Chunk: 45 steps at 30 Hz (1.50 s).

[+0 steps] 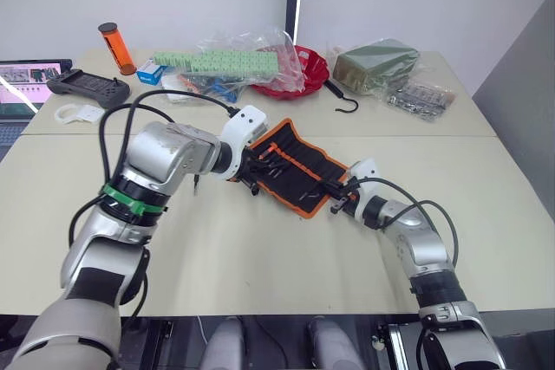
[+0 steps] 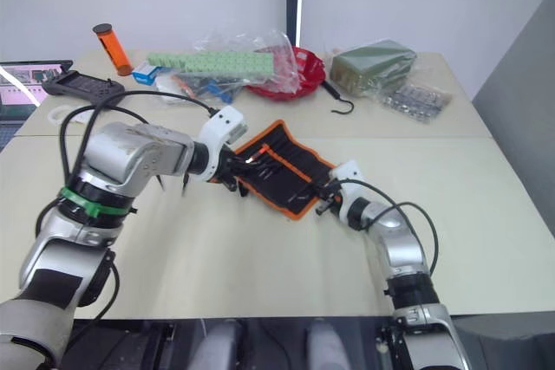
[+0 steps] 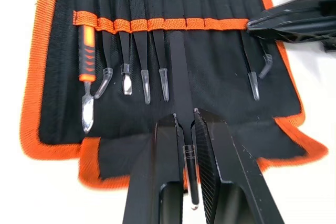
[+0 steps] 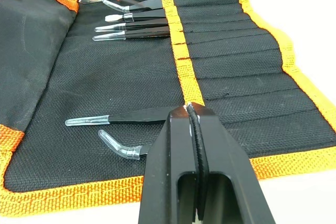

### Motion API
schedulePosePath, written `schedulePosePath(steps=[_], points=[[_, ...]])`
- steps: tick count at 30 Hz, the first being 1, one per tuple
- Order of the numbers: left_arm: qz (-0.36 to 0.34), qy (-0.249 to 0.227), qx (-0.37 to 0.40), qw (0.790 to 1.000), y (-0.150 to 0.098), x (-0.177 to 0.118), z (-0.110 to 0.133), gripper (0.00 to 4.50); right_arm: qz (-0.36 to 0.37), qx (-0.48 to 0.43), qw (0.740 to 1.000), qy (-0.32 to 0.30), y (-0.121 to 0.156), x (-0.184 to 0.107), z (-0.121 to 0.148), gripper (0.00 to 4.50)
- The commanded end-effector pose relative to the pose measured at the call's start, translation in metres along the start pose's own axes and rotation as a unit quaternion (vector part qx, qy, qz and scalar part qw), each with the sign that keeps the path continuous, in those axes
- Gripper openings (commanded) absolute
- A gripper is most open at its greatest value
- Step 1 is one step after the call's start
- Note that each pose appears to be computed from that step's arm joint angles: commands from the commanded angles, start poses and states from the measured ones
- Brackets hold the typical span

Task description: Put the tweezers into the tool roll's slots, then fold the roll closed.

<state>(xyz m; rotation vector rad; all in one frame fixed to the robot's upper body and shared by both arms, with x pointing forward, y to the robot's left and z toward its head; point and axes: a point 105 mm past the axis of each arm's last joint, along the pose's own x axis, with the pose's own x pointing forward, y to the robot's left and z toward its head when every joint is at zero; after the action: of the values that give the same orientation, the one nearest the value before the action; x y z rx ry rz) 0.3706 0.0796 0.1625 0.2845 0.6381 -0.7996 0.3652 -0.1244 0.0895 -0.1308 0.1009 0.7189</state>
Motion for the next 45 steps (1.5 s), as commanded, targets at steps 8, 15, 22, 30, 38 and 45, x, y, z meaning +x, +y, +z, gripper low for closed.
schedulePosePath(steps=[8,15,22,30,38,45], points=[[-0.001,-0.006,0.018,1.0,-0.005,0.013,0.012,0.03,-0.01,0.002,1.0,-0.003,-0.003,-0.004,0.001,0.0],[0.015,-0.012,0.023,1.0,-0.002,0.027,0.016,0.03,-0.006,0.003,1.0,-0.004,0.0,-0.001,0.002,0.0],[0.019,-0.033,0.029,0.999,-0.005,0.041,0.023,0.03,-0.002,0.004,1.0,-0.004,0.003,-0.001,0.001,0.0],[0.019,-0.057,0.065,0.996,-0.011,0.063,0.035,0.03,0.002,0.015,1.0,-0.013,0.009,0.001,0.006,0.0],[0.044,-0.073,0.102,0.991,-0.002,0.069,0.039,0.03,0.001,0.012,1.0,-0.007,0.009,-0.001,0.003,0.0],[0.028,-0.075,0.081,0.993,-0.002,0.06,0.042,0.03,0.004,0.013,1.0,-0.005,0.011,0.001,0.002,0.0]])
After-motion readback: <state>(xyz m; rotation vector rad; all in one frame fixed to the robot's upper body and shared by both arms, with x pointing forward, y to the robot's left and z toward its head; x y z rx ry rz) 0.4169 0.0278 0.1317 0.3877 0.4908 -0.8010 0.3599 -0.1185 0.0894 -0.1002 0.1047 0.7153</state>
